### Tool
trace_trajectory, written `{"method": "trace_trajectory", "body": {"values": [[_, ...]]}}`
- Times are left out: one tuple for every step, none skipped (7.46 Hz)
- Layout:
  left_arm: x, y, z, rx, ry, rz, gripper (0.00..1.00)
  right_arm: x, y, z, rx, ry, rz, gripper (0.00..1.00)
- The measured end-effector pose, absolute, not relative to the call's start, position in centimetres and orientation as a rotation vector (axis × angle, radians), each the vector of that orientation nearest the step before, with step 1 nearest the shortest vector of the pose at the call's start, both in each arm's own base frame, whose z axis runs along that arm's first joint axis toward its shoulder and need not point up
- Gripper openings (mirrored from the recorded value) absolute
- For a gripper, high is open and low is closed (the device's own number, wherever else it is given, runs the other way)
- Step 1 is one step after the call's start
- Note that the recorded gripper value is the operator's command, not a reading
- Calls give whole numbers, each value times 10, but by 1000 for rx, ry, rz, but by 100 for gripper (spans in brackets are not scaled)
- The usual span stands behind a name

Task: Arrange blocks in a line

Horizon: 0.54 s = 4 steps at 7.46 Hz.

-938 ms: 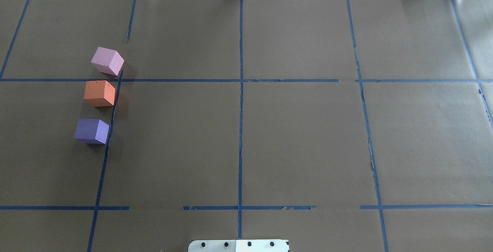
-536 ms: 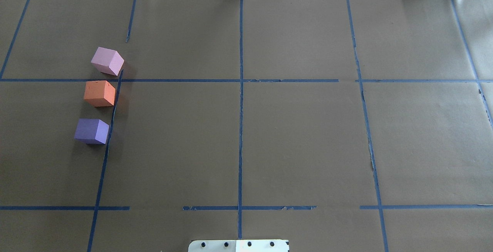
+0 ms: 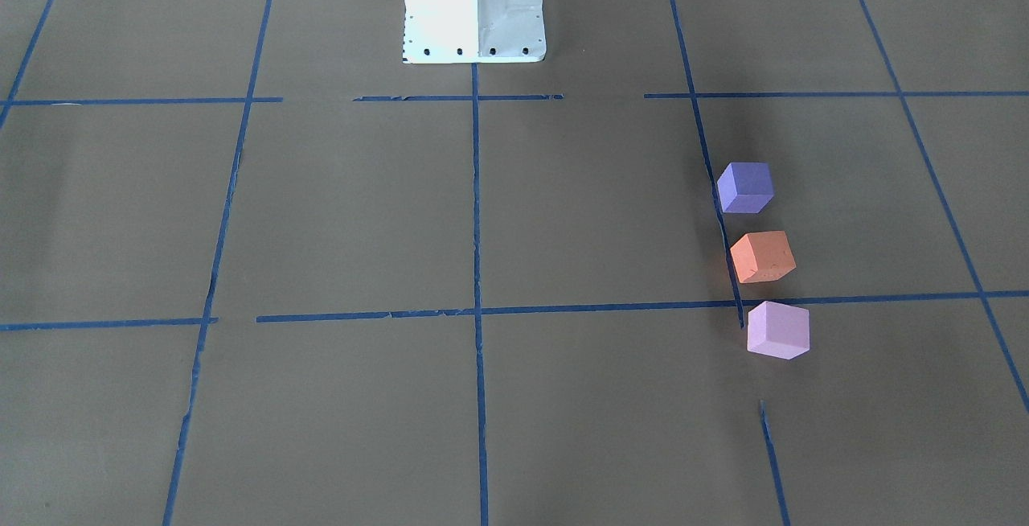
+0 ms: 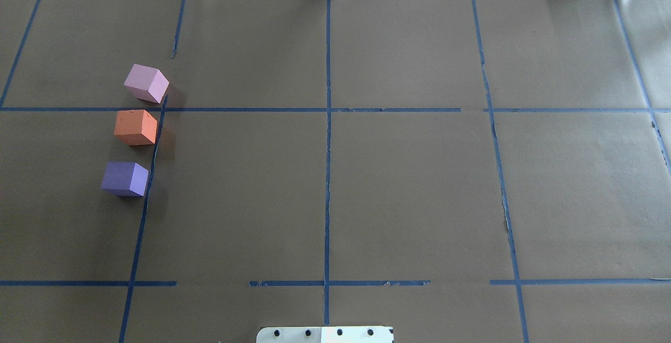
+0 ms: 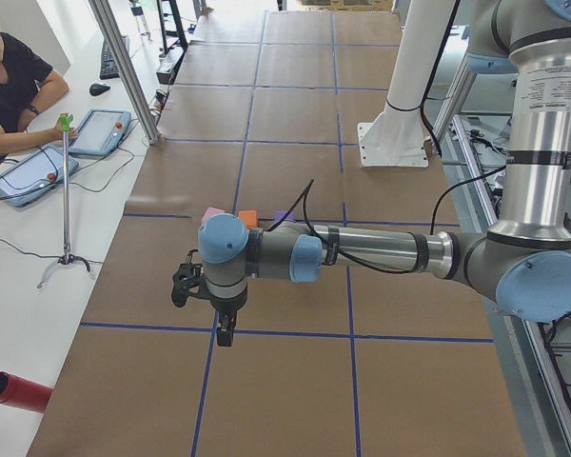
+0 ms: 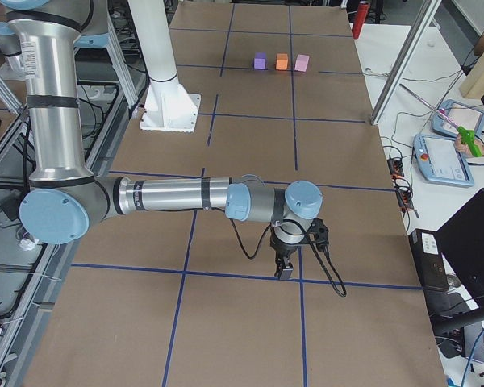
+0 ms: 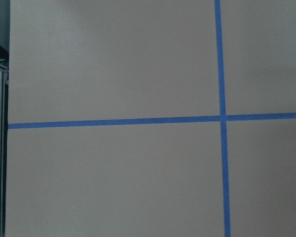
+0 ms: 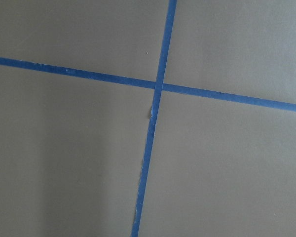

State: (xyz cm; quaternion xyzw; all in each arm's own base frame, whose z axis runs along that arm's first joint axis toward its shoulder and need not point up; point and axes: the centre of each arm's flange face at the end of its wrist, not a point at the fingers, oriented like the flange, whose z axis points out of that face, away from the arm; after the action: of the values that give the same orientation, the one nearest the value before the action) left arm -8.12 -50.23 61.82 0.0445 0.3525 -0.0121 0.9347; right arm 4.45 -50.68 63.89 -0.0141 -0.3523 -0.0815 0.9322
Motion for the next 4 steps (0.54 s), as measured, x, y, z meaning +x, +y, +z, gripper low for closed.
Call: {"method": "trace_trajectory", "body": {"values": [[-68, -504, 612, 81, 724, -22, 100, 44, -507, 639, -29, -721, -167, 100], [-62, -504, 609, 63, 725, -26, 100, 44, -507, 639, -29, -721, -167, 100], [-60, -502, 609, 36, 724, -34, 100, 45, -507, 639, -29, -721, -167, 100], [-60, -501, 610, 7, 723, -41, 100, 44, -507, 639, -29, -721, -167, 100]]}}
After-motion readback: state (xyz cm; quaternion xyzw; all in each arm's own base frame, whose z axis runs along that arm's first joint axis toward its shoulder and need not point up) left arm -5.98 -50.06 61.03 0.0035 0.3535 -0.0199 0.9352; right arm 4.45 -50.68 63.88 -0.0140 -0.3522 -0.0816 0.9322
